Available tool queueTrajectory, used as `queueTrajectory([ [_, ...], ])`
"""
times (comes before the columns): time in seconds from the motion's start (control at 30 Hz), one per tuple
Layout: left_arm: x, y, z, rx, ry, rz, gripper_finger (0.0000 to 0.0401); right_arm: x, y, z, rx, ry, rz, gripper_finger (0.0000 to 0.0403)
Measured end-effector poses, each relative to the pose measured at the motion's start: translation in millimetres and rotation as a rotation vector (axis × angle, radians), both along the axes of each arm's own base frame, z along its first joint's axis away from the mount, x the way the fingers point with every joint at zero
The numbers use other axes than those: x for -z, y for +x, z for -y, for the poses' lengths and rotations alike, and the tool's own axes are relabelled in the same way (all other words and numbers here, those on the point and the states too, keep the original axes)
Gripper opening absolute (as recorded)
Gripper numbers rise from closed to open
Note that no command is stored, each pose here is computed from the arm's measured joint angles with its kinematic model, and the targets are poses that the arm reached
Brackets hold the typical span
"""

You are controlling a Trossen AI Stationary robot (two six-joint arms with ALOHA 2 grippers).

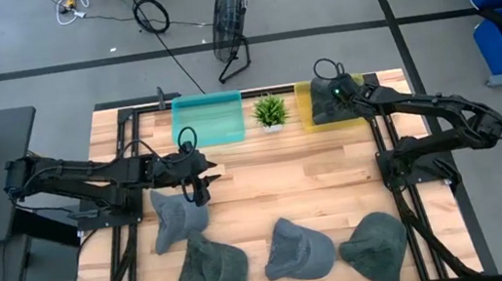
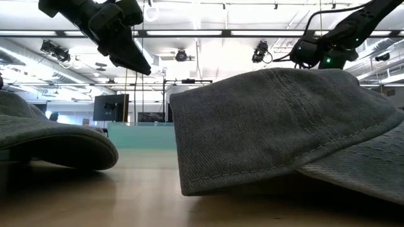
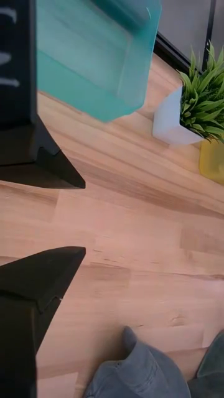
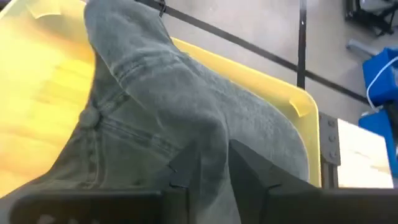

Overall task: Pick & Place hat
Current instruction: Put the top black cap into the yellow bin, then put the right black cap into the yellow bin

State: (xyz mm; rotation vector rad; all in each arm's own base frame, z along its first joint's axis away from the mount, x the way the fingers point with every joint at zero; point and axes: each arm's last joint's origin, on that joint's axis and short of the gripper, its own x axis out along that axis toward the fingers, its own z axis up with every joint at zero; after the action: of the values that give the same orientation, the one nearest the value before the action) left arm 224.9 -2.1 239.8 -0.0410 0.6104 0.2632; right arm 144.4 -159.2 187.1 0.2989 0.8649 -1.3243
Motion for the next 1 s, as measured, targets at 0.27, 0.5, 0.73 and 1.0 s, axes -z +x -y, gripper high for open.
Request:
queueTrajectory([
  [0.27, 0.0, 0.0, -0.1, 0.000, -0.001, 0.000, 0.0165, -13.5, 12.6, -4.1, -0.147, 0.102, 0.077, 0.0112],
  [0.5, -5.6, 4.5, 6.5, 0.105, -0.096, 0.077, 0.0165, -49.3, 31.8, -17.8, -0.255, 0.152, 0.065, 0.0109],
  [0.73, -9.0, 5.8, 20.5, 0.226, -0.049, 0.105, 0.0165, -88.3, 48.8, -47.1, -0.377, 0.251, 0.080, 0.0109],
  [1.0, -9.0, 5.5, 23.0, 0.226, -0.065, 0.107, 0.0165, -104.0, 53.7, -89.3, -0.531, 0.496, 0.076, 0.0109],
])
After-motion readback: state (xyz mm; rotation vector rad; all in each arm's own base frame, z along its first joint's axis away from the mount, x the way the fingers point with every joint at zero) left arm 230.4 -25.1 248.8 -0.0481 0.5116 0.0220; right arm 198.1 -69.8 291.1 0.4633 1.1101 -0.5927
